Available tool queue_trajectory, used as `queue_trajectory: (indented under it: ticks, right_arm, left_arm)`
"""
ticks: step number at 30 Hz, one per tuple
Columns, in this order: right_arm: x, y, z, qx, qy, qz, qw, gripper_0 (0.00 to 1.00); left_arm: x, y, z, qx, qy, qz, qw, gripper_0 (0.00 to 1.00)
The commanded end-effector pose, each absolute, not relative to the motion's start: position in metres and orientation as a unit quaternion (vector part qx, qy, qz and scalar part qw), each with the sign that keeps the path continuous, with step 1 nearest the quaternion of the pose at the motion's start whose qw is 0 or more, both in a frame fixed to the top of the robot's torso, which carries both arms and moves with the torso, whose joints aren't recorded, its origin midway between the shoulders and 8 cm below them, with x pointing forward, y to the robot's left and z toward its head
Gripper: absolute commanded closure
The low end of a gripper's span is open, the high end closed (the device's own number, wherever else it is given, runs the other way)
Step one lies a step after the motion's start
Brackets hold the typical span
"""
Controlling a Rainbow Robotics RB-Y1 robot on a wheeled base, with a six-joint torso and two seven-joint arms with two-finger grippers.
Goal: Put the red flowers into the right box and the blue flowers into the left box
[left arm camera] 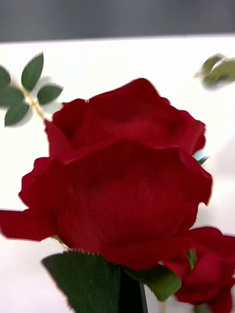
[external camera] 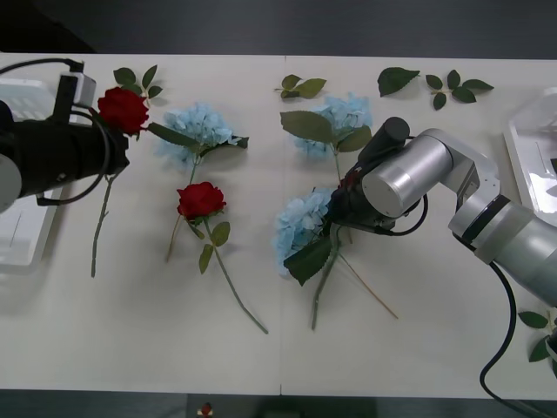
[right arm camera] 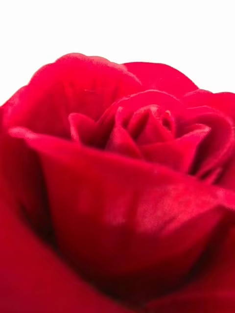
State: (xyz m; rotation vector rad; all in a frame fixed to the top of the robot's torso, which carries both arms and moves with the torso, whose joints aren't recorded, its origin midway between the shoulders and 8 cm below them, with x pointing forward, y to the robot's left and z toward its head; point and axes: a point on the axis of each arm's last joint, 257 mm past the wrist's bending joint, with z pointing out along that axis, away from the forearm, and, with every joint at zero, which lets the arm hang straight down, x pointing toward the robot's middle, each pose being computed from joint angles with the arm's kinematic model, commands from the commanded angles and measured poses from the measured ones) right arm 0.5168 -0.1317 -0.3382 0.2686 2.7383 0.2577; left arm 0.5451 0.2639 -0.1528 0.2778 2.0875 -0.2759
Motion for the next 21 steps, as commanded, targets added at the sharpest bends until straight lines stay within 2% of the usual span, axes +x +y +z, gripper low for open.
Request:
queue_trajectory:
  ticks: [1, 5, 6, 10, 17, 21]
  right_arm:
    - [0.525, -0.118, -0.326, 0.068, 0.972, 0.095, 0.204, 1.00]
    - [0.531, -0.123, -0.319, 0.065, 0.971, 0.091, 0.212, 1.00]
    - [0.538, -0.128, -0.308, 0.064, 0.970, 0.091, 0.216, 1.00]
    - [0.555, -0.147, -0.279, 0.056, 0.968, 0.084, 0.230, 1.00]
    - [0.579, -0.206, -0.234, -0.008, 0.967, 0.021, 0.254, 1.00]
    - [0.586, -0.249, -0.233, -0.018, 0.967, -0.007, 0.253, 1.00]
  left_arm:
    - [0.540, 0.240, -0.105, 0.111, 0.833, -0.169, 0.516, 1.00]
    - [0.537, 0.206, -0.084, 0.097, 0.805, -0.245, 0.532, 1.00]
    - [0.533, 0.183, -0.073, 0.083, 0.786, -0.301, 0.534, 1.00]
    - [0.524, 0.146, -0.056, 0.062, 0.753, -0.388, 0.528, 1.00]
    - [0.511, 0.101, -0.036, 0.065, 0.709, -0.461, 0.530, 1.00]
    - [0.502, 0.080, -0.022, 0.060, 0.685, -0.506, 0.520, 1.00]
